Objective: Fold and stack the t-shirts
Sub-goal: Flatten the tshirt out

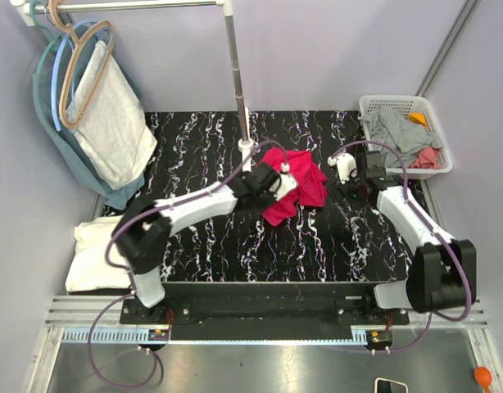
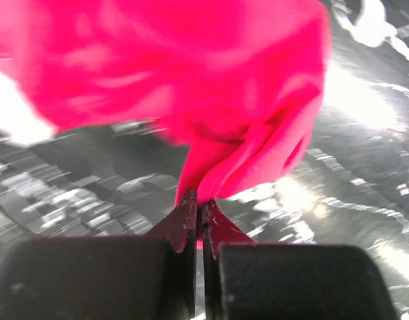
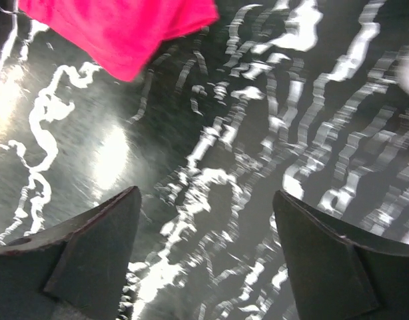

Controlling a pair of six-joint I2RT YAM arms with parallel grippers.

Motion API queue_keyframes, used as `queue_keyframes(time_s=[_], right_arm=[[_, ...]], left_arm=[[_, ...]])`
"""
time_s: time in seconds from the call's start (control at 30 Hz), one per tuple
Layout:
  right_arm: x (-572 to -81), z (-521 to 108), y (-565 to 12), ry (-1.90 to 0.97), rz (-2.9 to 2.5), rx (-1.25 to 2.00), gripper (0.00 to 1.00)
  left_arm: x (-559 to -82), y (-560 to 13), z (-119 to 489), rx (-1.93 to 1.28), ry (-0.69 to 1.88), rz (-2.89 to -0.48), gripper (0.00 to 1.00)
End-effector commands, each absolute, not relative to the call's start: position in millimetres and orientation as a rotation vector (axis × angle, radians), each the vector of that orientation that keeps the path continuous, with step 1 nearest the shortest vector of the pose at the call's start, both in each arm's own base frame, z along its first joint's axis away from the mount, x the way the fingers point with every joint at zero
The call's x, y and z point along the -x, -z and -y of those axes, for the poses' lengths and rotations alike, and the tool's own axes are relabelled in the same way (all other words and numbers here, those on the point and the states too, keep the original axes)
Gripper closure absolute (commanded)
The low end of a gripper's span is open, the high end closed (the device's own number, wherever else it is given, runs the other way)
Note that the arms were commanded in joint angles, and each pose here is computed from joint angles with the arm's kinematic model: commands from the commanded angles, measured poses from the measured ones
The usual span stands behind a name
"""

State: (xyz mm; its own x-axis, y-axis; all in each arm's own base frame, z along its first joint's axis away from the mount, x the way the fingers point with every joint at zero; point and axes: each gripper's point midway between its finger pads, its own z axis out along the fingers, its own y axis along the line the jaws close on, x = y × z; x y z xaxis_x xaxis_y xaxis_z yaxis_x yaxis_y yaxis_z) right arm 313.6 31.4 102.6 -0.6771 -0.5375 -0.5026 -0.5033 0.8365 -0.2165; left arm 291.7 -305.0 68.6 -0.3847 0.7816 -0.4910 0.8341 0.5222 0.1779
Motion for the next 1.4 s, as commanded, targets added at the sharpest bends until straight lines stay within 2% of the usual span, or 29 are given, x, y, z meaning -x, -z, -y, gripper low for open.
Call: queue_keyframes(time_s=[0.0, 0.17, 0.5, 1.13, 1.37], right_arm=[[-338, -63, -101, -0.13, -2.421, 0.716, 0.13], [-351, -89, -83, -0.326, -2.484, 0.697, 0.3], [-369, -118, -72, -0.541, -2.505, 0.675, 0.42], [-376, -116, -41, -0.54, -2.552, 0.702, 0.44], [-375, -117, -36, -0.546, -2.561, 0.708, 0.47]], left_arm=[[-312, -148, 286, -1.194, 0.07, -2.062, 1.0], [-310, -159, 270, -1.189, 0.024, -2.028, 1.0], [-313, -159, 258, -1.19, -0.034, -2.007, 1.0], [-316, -151, 252, -1.187, -0.064, -2.01, 1.0], [-317, -149, 249, -1.182, -0.069, -2.015, 1.0]])
